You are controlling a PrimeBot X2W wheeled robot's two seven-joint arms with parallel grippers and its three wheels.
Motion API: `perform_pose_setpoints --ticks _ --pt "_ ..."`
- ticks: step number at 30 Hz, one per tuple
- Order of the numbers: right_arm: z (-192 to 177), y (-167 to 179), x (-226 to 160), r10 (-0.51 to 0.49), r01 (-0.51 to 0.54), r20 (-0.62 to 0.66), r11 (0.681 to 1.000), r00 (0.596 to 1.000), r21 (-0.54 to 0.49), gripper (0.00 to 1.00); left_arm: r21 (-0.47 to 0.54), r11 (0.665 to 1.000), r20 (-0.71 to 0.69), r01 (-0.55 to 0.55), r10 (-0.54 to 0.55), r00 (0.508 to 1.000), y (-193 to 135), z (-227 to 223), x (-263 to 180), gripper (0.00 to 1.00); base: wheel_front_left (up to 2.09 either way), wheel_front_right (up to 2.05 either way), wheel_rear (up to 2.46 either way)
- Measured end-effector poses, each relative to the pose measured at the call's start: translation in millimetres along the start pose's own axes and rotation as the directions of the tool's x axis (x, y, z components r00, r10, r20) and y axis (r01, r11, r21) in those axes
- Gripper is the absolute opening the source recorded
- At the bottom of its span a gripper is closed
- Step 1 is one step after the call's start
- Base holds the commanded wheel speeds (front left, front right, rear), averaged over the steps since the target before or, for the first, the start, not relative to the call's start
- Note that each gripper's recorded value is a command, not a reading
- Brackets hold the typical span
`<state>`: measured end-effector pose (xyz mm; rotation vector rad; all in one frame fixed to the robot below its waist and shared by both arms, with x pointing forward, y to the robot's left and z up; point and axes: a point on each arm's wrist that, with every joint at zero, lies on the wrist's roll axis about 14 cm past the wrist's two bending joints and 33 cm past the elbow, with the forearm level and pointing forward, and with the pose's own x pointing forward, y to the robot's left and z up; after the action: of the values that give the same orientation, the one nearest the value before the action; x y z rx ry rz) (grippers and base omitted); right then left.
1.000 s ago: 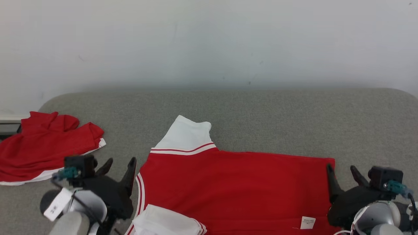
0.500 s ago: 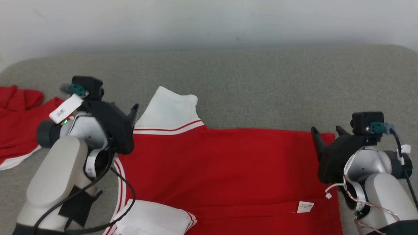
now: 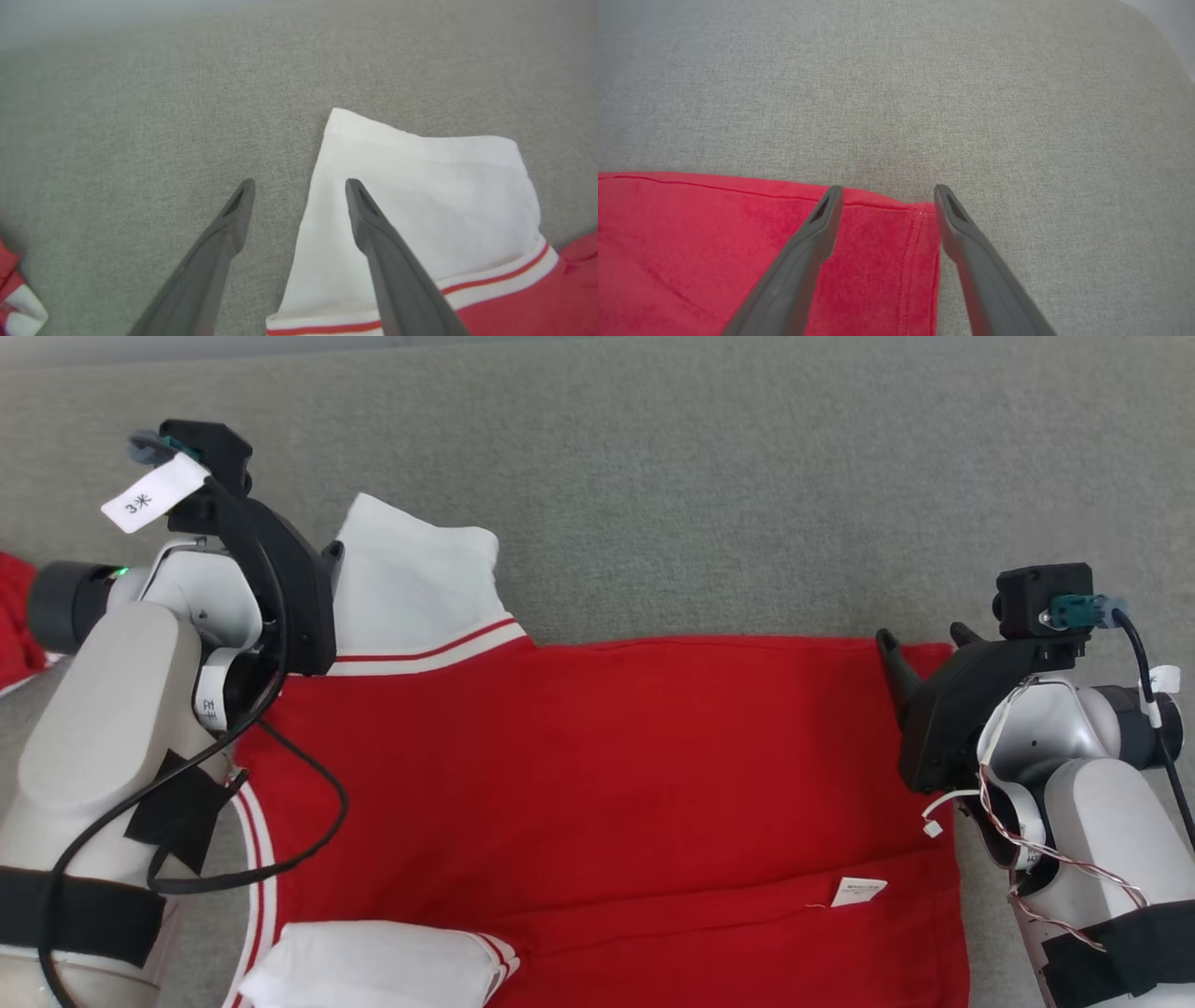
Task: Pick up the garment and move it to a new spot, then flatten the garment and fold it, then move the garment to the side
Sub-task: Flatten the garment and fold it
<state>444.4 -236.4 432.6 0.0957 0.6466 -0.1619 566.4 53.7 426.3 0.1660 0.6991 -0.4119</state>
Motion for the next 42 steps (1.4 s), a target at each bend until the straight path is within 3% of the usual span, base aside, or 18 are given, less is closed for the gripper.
perform_pose_setpoints --ticks 14,16,17,18,19,20,36,37,39,42 --pt "-8 -27 5 -0.078 0.077 -0.04 0.997 0.996 -0.009 1.0 0.045 0.998 -0.068 0.048 -0.045 0.997 -18 -11 46 0.97 0.0 0.0 0.0" --pt "-10 -28 5 -0.08 0.08 -0.046 0.997 0.996 -0.009 1.0 0.045 0.998 -0.061 0.049 -0.046 0.997 -19 -9 48 0.76 0.0 0.0 0.0" --pt "-10 -28 5 -0.081 0.08 -0.05 0.997 0.995 -0.01 1.0 0.046 0.998 -0.058 0.05 -0.047 0.997 -20 -8 48 0.44 0.0 0.0 0.0" --pt "-10 -28 5 -0.081 0.08 -0.051 0.997 0.995 -0.01 1.0 0.049 0.998 -0.06 0.049 -0.046 0.997 -20 -9 49 0.36 0.0 0.0 0.0" --pt "-10 -28 5 -0.081 0.081 -0.051 0.997 0.995 -0.009 1.0 0.051 0.997 -0.058 0.049 -0.046 0.997 -20 -9 50 0.05 0.0 0.0 0.0" --pt "-11 -29 6 -0.083 0.082 -0.056 0.997 0.995 -0.009 1.0 0.053 0.997 -0.063 0.053 -0.05 0.997 -20 -11 51 0.0 0.0 0.0 0.0" --pt "-21 -30 10 -0.089 0.087 -0.116 0.996 0.989 -0.021 1.0 0.06 0.996 -0.044 0.063 -0.06 0.997 -21 -4 53 0.0 0.0 0.0 0.0" --pt "-23 -31 10 -0.093 0.091 -0.128 0.996 0.987 -0.019 0.95 0.058 0.996 -0.05 0.061 -0.058 0.997 -21 -6 53 0.0 0.0 0.0 0.0" --pt "-26 -33 12 -0.096 0.096 -0.143 0.995 0.985 -0.006 0.69 0.056 0.997 -0.048 0.061 -0.059 0.997 -21 -7 53 0.0 0.0 0.0 0.0" --pt "-25 -34 15 -0.094 0.096 -0.154 0.995 0.984 0.006 0.56 0.054 0.997 -0.042 0.063 -0.061 0.997 -23 -6 53 0.0 0.0 0.0 0.0"
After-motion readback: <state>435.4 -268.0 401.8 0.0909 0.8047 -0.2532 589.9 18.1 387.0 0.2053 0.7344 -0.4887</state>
